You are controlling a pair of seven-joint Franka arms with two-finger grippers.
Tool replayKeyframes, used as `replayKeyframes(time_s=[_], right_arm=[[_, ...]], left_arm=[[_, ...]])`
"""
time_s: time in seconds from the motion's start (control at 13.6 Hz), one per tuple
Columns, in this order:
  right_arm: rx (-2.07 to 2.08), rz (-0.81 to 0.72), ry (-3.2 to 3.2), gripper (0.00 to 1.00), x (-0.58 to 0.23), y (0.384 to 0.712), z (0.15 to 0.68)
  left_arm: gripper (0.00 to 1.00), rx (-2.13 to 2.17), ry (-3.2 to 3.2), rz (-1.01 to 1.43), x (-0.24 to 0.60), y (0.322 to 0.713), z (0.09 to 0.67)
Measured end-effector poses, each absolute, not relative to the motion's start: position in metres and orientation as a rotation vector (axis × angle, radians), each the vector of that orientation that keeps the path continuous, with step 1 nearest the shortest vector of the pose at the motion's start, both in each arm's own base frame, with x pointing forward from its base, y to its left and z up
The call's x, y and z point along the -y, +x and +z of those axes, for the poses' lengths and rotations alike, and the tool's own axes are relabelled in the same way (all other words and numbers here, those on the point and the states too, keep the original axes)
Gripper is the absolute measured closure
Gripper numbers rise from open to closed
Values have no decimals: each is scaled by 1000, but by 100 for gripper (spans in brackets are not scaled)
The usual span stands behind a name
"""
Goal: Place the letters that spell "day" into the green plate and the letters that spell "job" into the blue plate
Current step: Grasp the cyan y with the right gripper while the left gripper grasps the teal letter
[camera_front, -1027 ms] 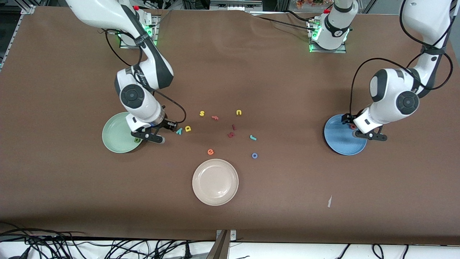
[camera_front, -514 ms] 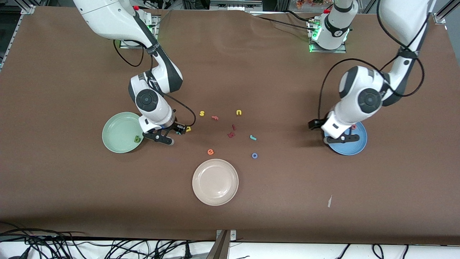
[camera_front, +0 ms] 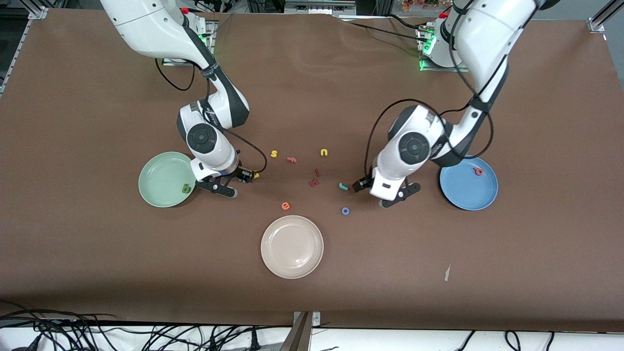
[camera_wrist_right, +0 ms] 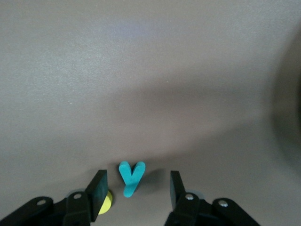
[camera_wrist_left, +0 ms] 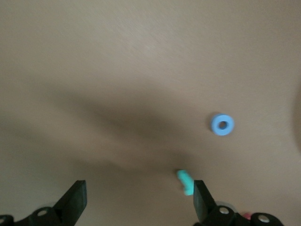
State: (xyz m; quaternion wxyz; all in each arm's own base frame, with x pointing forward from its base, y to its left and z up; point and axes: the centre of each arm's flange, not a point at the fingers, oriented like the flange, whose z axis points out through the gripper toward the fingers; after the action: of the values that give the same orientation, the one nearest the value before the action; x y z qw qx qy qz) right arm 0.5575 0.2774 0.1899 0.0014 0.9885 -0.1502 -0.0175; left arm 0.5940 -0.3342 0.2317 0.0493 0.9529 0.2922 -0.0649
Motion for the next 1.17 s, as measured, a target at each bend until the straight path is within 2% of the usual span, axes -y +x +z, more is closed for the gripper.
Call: replayKeyframes(time_s=[0.07,0.15,0.22,0.66,0.81,0.88,0.95,1.03,1.1,1.17], right_arm=[[471,-56,3102,38,-277,557,189],[470,-57,3102,45,-278,557,188],[468,-57,3103,47,-279,556,188],[464,-47,3108,47,-280,556,177],[459,-40,3109,58,-280,556,177],[452,-36,3107,59,-280,556,177],[445,-29,3107,67,-281,557,177],[441,-26,3107,75,-281,557,178],[435,-24,3106,75,-281,557,178],[428,-18,3105,75,-279,558,179]], left_arm=[[0,-965,2881,-199,345,597,225],[0,-1036,2868,-193,352,598,219],[0,-1112,2857,-183,359,598,211],[2,-1485,2753,-156,391,591,174],[5,-1555,2725,-164,397,585,168],[10,-1583,2712,-165,400,584,167],[20,-1605,2697,-163,402,583,168],[20,-1628,2682,-161,403,583,169],[26,-1649,2668,-160,404,583,170],[39,-1669,2651,-156,406,584,172]])
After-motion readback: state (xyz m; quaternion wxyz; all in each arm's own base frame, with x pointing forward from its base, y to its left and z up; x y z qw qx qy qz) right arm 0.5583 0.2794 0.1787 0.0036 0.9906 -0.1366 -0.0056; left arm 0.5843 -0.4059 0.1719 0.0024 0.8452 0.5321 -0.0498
